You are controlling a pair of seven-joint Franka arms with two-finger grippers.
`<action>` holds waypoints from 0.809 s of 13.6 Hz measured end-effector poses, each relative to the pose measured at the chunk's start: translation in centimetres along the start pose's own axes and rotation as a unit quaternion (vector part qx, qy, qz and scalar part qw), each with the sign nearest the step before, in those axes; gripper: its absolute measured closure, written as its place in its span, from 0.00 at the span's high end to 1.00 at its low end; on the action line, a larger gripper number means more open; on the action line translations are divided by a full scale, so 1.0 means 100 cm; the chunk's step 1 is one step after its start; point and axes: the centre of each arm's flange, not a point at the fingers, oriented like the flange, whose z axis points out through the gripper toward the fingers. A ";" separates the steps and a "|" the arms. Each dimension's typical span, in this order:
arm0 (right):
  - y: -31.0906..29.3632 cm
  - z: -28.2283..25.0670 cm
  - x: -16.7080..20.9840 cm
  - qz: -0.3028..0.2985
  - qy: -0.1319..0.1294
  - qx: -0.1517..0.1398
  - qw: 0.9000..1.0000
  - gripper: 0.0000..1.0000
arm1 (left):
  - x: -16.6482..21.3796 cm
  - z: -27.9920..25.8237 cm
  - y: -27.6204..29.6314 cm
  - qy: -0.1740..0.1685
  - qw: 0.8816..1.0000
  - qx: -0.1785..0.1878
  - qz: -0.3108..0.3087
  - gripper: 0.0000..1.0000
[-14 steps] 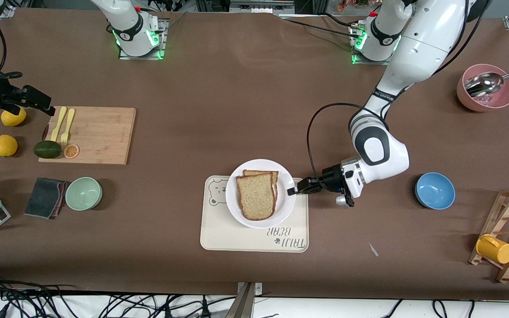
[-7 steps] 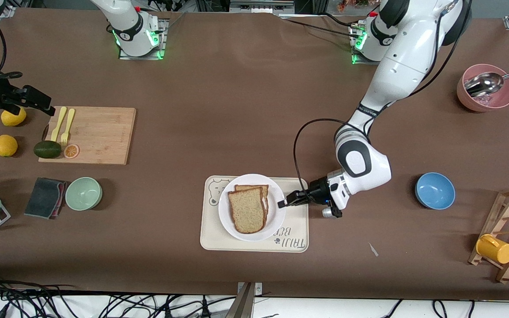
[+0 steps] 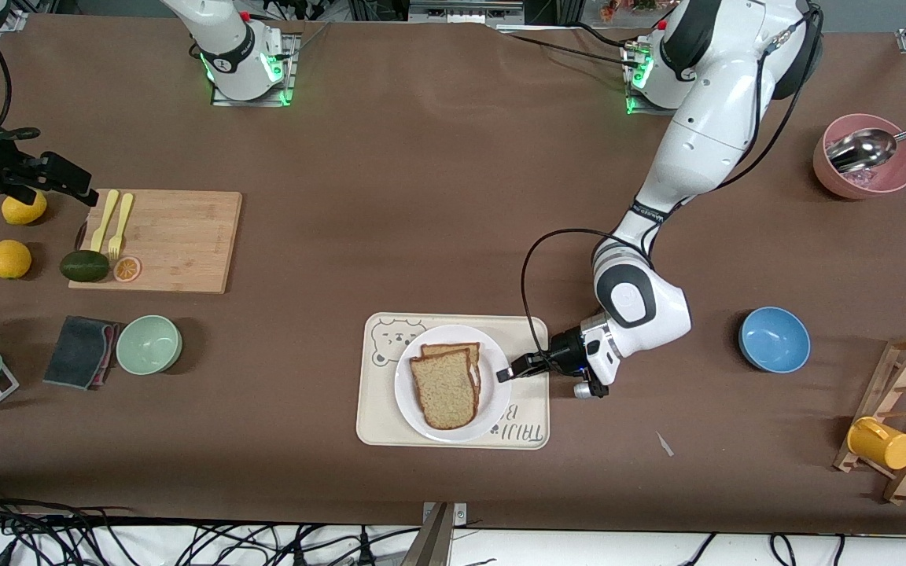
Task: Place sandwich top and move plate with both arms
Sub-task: 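Slide the plate with the left gripper onto the bear tray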
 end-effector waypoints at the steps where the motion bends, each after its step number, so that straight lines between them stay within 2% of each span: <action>1: 0.000 0.000 0.000 0.000 0.000 0.000 1.000 1.00 | -0.003 0.003 0.000 -0.003 1.000 0.000 0.000 0.04; 7: 0.000 0.000 0.000 0.000 0.000 0.000 1.000 1.00 | -0.011 0.013 -0.002 -0.010 1.000 0.003 0.001 0.04; 8: 0.000 0.000 0.000 0.000 0.000 0.000 1.000 1.00 | -0.010 0.012 -0.002 -0.009 1.000 0.004 0.001 0.09; 9: 0.000 0.000 0.000 0.000 0.000 0.000 1.000 1.00 | -0.008 0.011 -0.002 -0.008 1.000 0.004 0.002 0.09; 11: 0.000 0.000 0.000 0.000 0.000 0.000 1.000 1.00 | -0.006 0.010 -0.001 -0.005 1.000 0.003 0.003 0.25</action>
